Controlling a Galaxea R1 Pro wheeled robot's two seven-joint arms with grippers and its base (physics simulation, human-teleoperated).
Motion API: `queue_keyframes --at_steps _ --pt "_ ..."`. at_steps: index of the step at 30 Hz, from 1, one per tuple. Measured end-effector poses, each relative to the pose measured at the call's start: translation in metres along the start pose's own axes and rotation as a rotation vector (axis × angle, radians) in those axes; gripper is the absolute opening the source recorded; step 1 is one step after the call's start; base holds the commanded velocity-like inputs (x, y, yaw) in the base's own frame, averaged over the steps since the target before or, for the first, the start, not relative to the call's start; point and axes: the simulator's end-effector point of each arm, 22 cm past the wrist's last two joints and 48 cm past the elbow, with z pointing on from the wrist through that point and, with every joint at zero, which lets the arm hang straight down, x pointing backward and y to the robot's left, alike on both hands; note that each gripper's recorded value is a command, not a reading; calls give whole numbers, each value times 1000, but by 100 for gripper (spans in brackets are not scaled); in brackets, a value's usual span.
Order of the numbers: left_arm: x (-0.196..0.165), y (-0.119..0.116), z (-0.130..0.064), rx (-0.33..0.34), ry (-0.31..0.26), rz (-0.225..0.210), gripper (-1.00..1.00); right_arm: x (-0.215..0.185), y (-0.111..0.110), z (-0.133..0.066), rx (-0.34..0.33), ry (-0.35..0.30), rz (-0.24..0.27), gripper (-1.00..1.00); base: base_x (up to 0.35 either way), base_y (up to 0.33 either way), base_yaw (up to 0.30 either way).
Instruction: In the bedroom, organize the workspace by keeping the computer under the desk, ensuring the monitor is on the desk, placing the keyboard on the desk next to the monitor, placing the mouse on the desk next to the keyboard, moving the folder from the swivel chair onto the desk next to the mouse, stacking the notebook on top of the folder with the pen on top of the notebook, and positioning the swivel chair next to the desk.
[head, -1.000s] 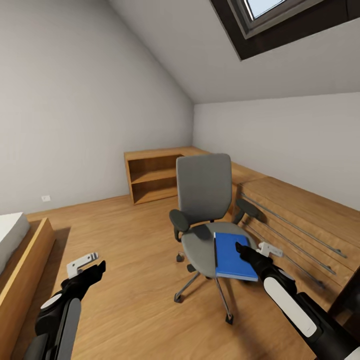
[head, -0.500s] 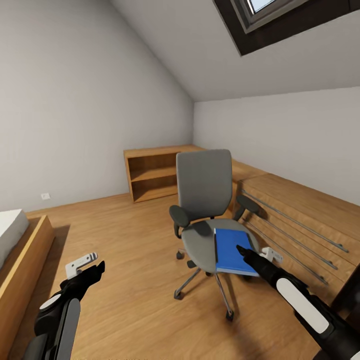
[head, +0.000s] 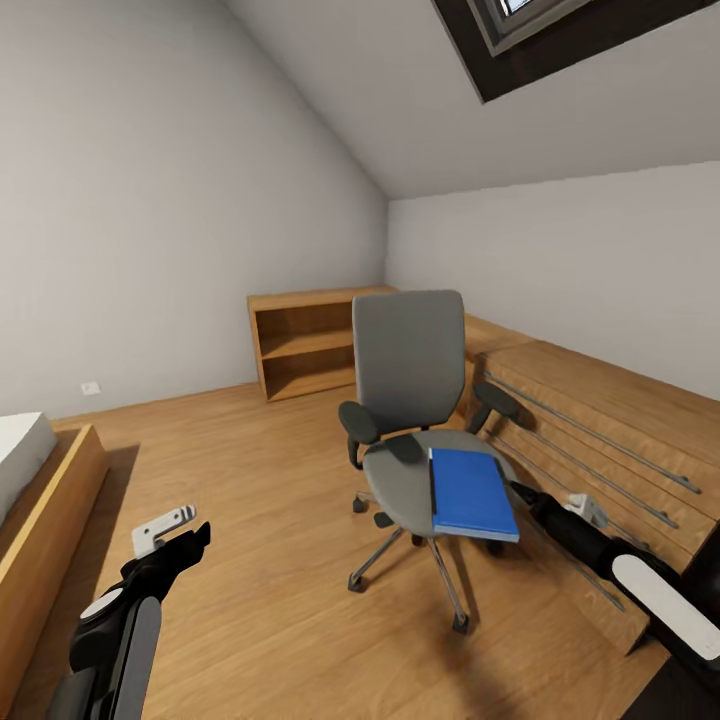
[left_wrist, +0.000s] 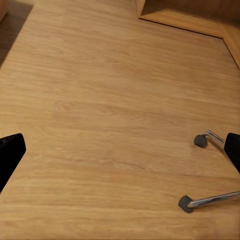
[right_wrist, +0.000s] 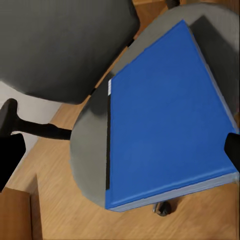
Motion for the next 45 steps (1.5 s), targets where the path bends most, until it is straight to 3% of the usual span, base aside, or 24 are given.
queue_keyframes --at_steps 13,26,35,45 --pt "28 8 9 0 6 1 100 9 -36 0 25 -11 4 100 0 0 0" --pt "55 17 17 0 6 1 100 14 -89 1 90 -48 46 100 0 0 0" --pt "74 23 23 1 7 2 100 39 -95 12 75 -81 87 100 0 0 0" --pt "95 30 28 2 7 1 100 57 -107 17 70 -97 100 100 0 0 0"
